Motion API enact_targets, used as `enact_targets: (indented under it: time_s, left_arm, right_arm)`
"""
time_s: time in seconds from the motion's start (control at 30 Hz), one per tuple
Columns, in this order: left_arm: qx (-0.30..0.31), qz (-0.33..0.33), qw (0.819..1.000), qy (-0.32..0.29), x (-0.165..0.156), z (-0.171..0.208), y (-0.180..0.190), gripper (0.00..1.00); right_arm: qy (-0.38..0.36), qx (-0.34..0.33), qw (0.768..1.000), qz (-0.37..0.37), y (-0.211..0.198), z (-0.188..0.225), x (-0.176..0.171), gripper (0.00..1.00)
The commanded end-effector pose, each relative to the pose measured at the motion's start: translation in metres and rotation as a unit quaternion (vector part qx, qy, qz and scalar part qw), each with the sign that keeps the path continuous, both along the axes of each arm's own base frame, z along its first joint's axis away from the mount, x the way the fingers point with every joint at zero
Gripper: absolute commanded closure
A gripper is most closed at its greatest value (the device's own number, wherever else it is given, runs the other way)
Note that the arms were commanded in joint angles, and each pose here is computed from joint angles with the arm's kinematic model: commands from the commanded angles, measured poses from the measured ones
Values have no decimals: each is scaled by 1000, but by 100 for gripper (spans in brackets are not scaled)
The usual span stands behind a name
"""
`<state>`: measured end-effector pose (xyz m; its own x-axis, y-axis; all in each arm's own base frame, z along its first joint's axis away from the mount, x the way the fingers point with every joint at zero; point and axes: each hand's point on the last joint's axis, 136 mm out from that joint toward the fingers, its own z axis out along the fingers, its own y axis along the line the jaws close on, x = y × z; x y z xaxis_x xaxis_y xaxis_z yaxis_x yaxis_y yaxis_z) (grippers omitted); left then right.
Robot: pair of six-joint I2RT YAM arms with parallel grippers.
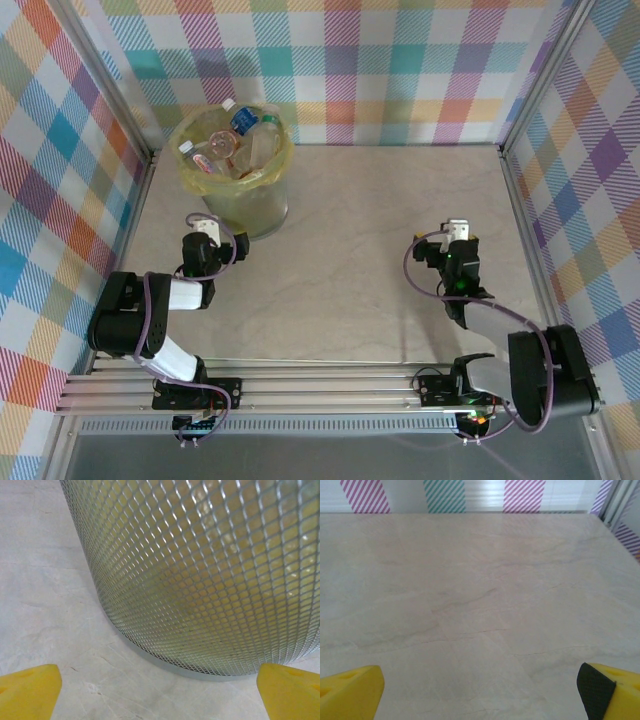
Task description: Put the plastic bottles in the bin
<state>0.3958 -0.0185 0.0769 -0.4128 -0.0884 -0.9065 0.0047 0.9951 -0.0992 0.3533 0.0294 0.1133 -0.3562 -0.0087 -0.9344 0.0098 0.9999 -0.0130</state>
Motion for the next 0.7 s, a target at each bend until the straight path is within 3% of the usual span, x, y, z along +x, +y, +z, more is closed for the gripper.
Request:
enact_targets:
  time_s: [0.0,0.3,0.67]
  left_arm:
    - [2,-3,1000,0,3,1,3,0]
    - [2,-3,1000,-1,3,2,2,0]
    - [2,-3,1000,-1,3,1,2,0]
  right_arm:
    - [-24,7,999,28,9,10,12,0]
    - [-11,-5,998,69,15,3,30,0]
    - [-7,38,998,47,-7,-20,40,0]
